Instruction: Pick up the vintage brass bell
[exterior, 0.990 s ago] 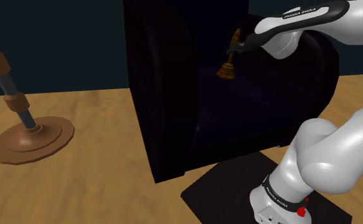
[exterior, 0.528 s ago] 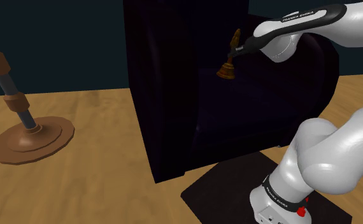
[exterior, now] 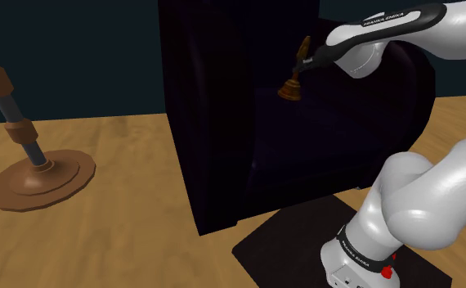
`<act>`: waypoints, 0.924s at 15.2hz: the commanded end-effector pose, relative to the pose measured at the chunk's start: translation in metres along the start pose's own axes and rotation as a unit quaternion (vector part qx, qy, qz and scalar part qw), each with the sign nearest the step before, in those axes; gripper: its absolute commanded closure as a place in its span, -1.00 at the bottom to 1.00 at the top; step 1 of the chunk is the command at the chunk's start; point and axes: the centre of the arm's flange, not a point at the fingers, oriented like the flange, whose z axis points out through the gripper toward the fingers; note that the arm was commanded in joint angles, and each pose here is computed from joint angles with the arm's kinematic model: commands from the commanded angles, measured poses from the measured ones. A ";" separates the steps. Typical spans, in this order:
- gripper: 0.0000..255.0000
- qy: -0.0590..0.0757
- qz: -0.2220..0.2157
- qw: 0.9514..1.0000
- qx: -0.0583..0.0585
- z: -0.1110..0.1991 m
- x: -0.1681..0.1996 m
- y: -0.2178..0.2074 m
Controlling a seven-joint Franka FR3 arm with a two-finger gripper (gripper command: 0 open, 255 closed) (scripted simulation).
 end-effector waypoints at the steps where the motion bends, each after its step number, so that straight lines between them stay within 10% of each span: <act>1: 1.00 0.000 0.000 1.000 0.000 -0.006 0.007 0.000; 14: 1.00 0.000 0.000 1.000 0.000 -0.046 0.057 0.001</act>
